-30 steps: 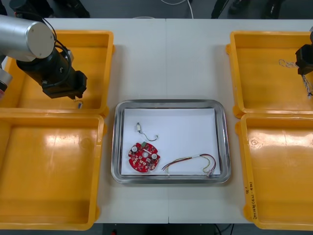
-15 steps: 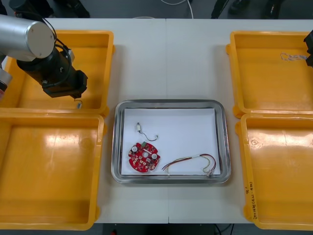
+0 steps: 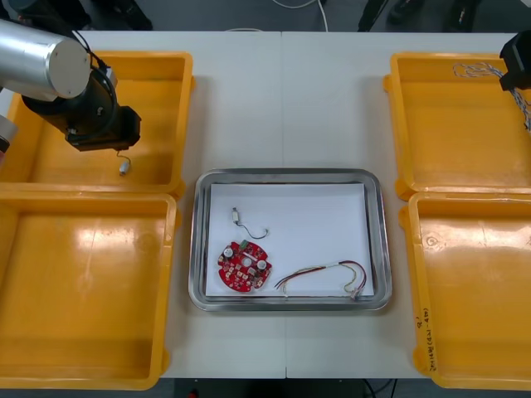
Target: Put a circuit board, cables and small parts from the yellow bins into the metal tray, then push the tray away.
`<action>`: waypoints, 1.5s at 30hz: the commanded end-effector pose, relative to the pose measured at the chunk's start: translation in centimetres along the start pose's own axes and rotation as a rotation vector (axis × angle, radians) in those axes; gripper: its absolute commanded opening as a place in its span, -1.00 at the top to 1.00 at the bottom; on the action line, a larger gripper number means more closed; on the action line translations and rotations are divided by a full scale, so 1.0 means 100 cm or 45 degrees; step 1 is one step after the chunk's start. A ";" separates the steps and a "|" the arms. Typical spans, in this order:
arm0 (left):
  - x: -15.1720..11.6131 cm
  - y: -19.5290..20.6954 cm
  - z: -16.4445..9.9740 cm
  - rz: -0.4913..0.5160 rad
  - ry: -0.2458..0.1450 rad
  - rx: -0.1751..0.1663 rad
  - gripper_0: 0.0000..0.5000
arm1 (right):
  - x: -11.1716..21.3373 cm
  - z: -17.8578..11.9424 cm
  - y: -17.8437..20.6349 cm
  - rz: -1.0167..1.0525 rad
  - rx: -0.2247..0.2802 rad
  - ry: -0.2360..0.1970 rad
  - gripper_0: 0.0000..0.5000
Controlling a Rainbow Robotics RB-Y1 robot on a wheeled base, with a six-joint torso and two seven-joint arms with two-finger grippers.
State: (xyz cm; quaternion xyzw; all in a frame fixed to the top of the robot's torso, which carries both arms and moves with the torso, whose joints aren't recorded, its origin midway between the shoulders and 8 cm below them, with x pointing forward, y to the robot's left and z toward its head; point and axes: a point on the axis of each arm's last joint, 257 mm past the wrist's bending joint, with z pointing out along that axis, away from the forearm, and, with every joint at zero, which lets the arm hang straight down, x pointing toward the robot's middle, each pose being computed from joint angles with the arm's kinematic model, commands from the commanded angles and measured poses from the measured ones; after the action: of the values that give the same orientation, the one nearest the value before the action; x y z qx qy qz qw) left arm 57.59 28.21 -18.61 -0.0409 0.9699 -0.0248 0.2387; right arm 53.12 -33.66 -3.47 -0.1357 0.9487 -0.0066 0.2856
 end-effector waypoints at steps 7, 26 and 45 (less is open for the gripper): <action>-0.053 0.003 -0.020 0.131 -0.177 -0.004 1.00 | 0.015 -0.004 0.084 -0.346 -0.042 -0.027 1.00; -0.096 0.001 -0.012 0.096 -0.238 -0.003 1.00 | 0.070 0.022 0.219 -0.880 -0.210 0.076 1.00; -0.096 0.000 -0.014 0.127 -0.233 0.005 -0.74 | 0.106 0.082 0.282 -1.110 -0.160 0.143 1.00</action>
State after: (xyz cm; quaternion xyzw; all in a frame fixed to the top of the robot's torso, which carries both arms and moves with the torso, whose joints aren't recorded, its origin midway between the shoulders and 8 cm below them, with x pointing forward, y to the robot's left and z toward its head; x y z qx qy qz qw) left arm 63.73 31.00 -17.04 -0.0431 0.9550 -0.0085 0.2932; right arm 42.71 -9.90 -16.67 -0.5076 0.8338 -0.0795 0.2019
